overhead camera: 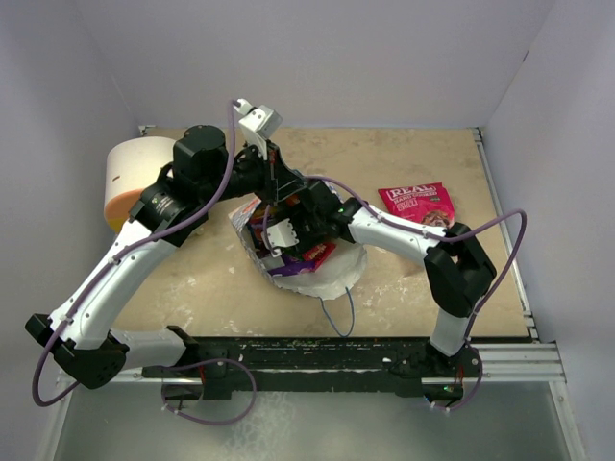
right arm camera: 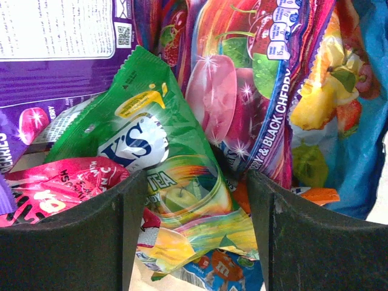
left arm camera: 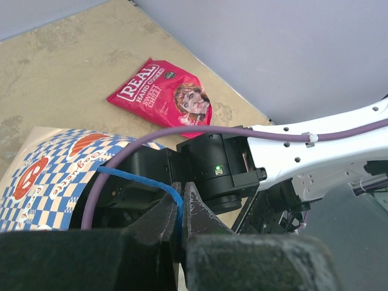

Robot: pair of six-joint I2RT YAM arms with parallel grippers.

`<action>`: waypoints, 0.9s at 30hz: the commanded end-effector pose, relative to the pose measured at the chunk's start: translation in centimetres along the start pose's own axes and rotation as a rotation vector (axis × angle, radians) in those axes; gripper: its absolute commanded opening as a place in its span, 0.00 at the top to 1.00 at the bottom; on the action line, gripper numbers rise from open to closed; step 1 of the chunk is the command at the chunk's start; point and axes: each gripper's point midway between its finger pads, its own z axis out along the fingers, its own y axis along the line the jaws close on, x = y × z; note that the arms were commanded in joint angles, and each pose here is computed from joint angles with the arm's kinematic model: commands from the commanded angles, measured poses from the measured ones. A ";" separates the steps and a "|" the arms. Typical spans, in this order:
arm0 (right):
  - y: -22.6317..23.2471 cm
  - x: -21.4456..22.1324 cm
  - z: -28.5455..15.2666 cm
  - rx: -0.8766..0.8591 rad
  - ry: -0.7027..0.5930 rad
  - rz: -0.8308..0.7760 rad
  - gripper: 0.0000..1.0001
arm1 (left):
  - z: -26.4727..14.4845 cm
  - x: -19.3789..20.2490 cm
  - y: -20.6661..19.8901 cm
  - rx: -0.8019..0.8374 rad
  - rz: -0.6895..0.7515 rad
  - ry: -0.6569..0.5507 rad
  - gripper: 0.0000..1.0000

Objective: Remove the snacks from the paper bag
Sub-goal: Take out the snack from the paper bag.

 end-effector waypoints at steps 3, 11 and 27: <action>2.4 -0.1 -0.1 -0.093 -0.029 0.017 0.27 | -2.1 -3.5 -2.5 0.068 0.073 -0.119 1.00; 1.5 1.5 1.1 -0.035 0.038 -0.017 0.44 | -2.0 -3.5 -2.5 0.066 0.070 -0.118 1.00; -1.6 -0.3 -2.7 0.055 0.015 0.012 1.00 | -2.2 -3.4 -1.3 -0.008 0.050 -0.124 1.00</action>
